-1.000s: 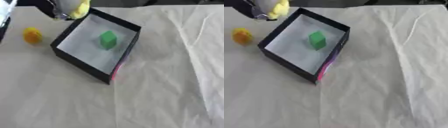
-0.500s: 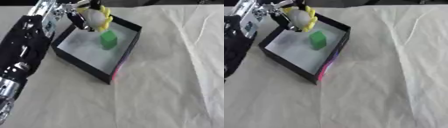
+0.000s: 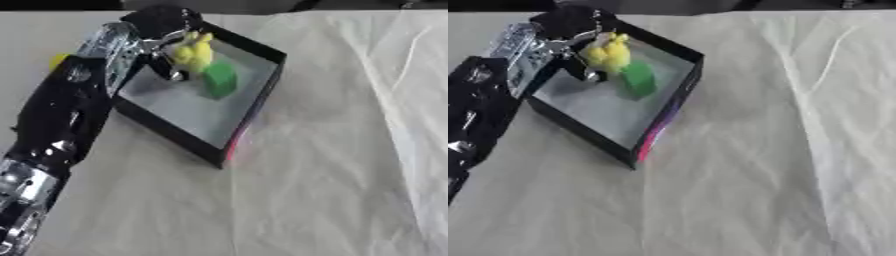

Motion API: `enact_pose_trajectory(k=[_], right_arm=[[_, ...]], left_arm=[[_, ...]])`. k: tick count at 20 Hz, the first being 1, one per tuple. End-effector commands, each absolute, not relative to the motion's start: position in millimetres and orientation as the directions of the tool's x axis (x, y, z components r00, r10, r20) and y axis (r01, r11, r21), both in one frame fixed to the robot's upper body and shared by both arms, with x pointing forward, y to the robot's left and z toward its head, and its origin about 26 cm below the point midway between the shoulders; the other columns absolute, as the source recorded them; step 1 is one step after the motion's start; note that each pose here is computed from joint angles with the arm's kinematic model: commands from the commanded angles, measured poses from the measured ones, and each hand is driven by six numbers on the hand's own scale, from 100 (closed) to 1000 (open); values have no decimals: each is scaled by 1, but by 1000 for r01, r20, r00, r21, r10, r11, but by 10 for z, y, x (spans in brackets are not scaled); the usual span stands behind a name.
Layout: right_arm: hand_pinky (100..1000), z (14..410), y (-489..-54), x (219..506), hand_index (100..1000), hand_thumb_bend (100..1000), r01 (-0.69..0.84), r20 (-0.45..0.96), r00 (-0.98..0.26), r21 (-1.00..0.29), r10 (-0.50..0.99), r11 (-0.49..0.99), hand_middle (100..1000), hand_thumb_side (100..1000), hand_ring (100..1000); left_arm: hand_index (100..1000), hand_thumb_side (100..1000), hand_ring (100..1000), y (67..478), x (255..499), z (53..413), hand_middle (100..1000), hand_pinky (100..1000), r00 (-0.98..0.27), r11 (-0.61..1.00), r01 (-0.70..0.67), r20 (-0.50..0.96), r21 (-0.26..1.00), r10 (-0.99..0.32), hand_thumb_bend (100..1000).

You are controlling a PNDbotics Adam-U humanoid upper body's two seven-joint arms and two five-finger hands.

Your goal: Pick up objects on the table and place them in the box.

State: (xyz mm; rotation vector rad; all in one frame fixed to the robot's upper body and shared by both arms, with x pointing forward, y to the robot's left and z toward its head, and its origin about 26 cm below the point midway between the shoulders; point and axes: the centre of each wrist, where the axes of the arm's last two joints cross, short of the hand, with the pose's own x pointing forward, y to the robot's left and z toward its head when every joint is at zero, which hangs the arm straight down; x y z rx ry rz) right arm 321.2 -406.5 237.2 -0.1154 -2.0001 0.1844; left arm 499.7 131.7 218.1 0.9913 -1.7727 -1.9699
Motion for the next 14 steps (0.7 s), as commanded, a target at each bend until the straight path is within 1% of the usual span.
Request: enact_pose_trajectory(k=[1,2,3,4,5,6,7,11,14], right_arm=[[1000,2491,-4105,3178,787,100,20,878,-435,-212,199,977,619,630,682],[1000,2489,-4110,3176,787,100,23,878,-434,-212,201,977,619,628,681],[1000,2488,-4115,3173,787,100,26,878,-432,-214,204,976,619,627,682],[1000,2488,-4119,3170,787,100,28,878,-431,-216,206,976,620,626,682],[1000,2488,-4127,3166,787,100,31,878,-430,-217,209,976,620,625,682],[1000,2489,-4134,3162,787,100,34,878,-429,-218,211,975,620,625,682],[1000,2490,-4142,3157,787,100,37,878,-428,-218,213,975,620,622,682],[1000,2492,-4175,3134,787,100,49,878,-424,-224,224,973,620,619,683],[1000,2490,-4196,3119,787,100,58,877,-422,-228,230,972,620,616,683]], left_arm=[[888,262,885,1461,5011,2383,812,896,-700,-175,-260,-310,950,-643,100],[881,175,880,1503,5012,2417,808,891,-709,-160,-254,-296,954,-640,176],[875,166,875,1556,5007,2478,802,887,-716,-145,-257,-290,955,-636,227],[870,137,866,1601,4996,2537,794,882,-722,-132,-260,-283,957,-631,265],[858,128,852,1667,4982,2618,782,869,-726,-109,-267,-274,958,-630,281],[858,128,852,1743,4965,2702,782,869,-731,-83,-270,-261,959,-631,281],[853,161,835,1845,4946,2800,768,851,-730,-59,-274,-247,960,-637,264],[848,169,816,2356,4817,3198,743,834,-706,54,-260,-152,964,-691,199],[858,148,809,2764,4715,3390,741,831,-658,98,-220,-73,971,-750,235]])
